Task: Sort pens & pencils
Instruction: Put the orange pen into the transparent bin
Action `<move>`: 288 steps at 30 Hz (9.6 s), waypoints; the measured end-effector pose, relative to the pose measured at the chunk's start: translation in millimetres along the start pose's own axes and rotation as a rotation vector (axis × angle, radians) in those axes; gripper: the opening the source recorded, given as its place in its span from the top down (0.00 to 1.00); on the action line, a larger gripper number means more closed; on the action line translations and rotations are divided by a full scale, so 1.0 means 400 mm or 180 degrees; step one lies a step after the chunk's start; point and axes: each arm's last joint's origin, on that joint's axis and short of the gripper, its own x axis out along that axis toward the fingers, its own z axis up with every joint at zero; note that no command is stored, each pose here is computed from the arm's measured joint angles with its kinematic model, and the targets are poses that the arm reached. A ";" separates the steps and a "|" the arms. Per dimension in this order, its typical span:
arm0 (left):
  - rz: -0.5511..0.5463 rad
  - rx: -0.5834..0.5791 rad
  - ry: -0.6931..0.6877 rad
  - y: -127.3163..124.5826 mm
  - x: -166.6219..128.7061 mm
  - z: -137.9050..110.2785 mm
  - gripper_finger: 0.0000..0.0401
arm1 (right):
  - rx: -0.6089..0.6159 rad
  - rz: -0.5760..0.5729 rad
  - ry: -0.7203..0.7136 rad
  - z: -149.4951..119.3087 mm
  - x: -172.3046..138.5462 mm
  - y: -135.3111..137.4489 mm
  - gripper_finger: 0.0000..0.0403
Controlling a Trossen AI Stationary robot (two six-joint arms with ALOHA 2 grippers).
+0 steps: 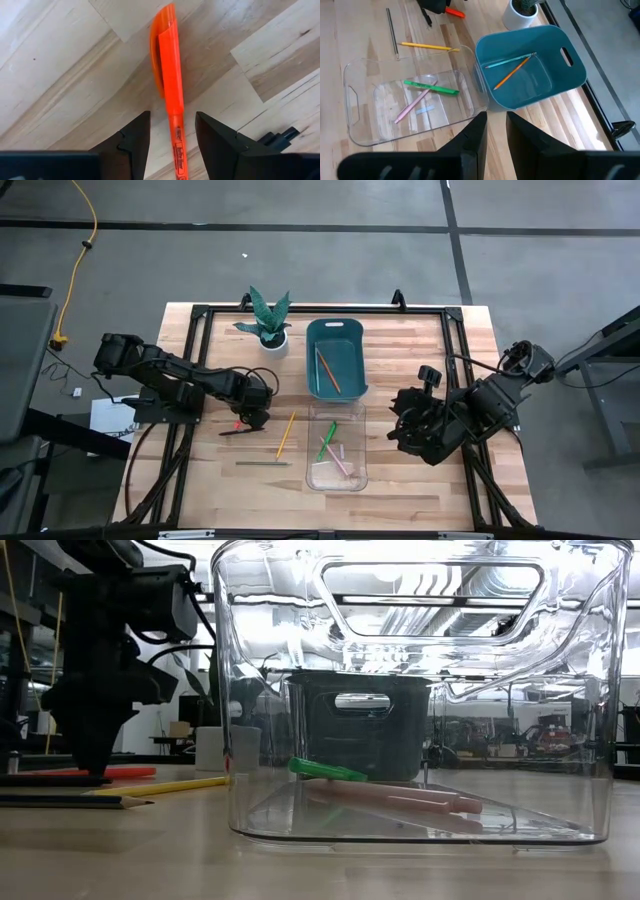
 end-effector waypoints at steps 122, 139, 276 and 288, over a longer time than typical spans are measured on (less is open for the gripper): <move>-0.0300 0.2002 0.0098 -0.005 0.010 -0.013 0.72 | 0.0241 -0.0079 -0.0072 0.002 0.001 -0.002 0.90; -0.0294 0.1926 0.0109 -0.004 0.011 -0.013 0.86 | 0.0241 -0.0080 -0.0072 0.002 0.001 -0.002 0.90; -0.1596 0.1305 -0.1082 -0.464 -0.346 0.075 0.93 | -0.0093 0.0118 -0.0482 -0.021 -0.109 -0.118 0.90; -0.1601 0.1070 -0.1047 -0.487 -0.317 0.084 0.93 | -0.0106 0.0128 -0.0488 -0.023 -0.111 -0.117 0.90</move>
